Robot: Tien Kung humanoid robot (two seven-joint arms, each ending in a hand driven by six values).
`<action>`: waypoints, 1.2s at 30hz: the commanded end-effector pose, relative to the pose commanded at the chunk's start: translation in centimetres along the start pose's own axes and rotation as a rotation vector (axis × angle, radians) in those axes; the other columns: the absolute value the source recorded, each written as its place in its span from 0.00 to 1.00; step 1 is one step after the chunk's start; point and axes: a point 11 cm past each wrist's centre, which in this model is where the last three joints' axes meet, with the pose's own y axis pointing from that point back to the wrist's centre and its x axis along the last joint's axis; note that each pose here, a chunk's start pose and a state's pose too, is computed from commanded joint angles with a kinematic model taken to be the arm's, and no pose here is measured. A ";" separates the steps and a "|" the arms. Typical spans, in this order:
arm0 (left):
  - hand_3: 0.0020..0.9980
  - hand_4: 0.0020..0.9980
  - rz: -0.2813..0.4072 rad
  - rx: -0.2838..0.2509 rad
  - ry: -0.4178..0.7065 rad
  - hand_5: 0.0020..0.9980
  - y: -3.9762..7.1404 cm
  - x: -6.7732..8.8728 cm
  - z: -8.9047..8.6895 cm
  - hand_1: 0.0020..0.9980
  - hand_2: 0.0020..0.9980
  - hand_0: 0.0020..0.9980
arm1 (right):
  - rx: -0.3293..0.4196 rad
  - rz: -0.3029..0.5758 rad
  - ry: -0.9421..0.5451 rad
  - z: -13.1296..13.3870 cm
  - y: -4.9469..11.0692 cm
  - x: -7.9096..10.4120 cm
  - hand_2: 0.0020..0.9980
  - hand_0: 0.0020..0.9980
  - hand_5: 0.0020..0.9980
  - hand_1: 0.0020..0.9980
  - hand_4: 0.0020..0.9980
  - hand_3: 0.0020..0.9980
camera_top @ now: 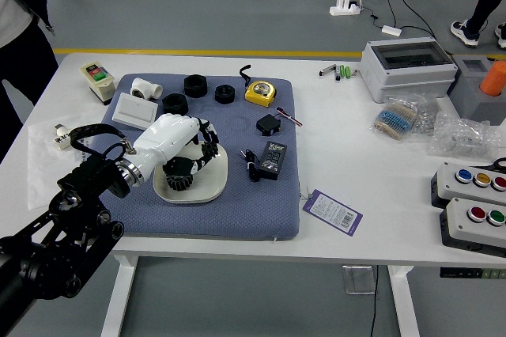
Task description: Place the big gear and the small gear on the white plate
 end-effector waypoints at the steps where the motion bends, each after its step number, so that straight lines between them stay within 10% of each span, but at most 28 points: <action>1: 0.60 0.56 -0.005 0.005 0.008 0.00 -0.1 -0.3 0.0 0.54 0.58 0.50 | 0.002 0.000 0.000 -0.1 0.0 0.0 0.73 0.71 0.65 0.71 0.79 0.56; 7: 0.60 0.56 -0.009 0.036 0.025 0.00 -0.4 -0.9 -0.7 0.54 0.58 0.50 | 0.007 -0.002 -0.002 -0.3 0.0 -0.1 0.73 0.71 0.65 0.71 0.79 0.56; 8: 0.74 0.97 -0.005 0.037 0.025 0.05 -0.4 -0.9 -0.8 0.68 0.72 0.62 | 0.007 -0.002 -0.002 -0.4 0.0 -0.1 0.73 0.71 0.65 0.71 0.79 0.56; 25: 0.78 1.00 0.020 0.118 0.049 0.10 0.1 -0.1 -2.6 0.75 0.80 0.69 | 0.009 -0.001 -0.001 -0.4 0.0 -0.1 0.73 0.71 0.65 0.71 0.79 0.56; 31: 0.78 1.00 0.136 0.073 0.070 0.13 0.7 1.7 -1.6 0.76 0.81 0.70 | 0.009 -0.001 -0.001 -0.4 0.0 -0.1 0.73 0.71 0.65 0.71 0.79 0.56; 36: 0.71 0.90 0.279 0.085 0.310 0.14 2.6 3.0 -1.9 0.72 0.79 0.67 | 0.013 -0.001 0.003 -0.6 0.0 -0.1 0.73 0.71 0.65 0.71 0.79 0.56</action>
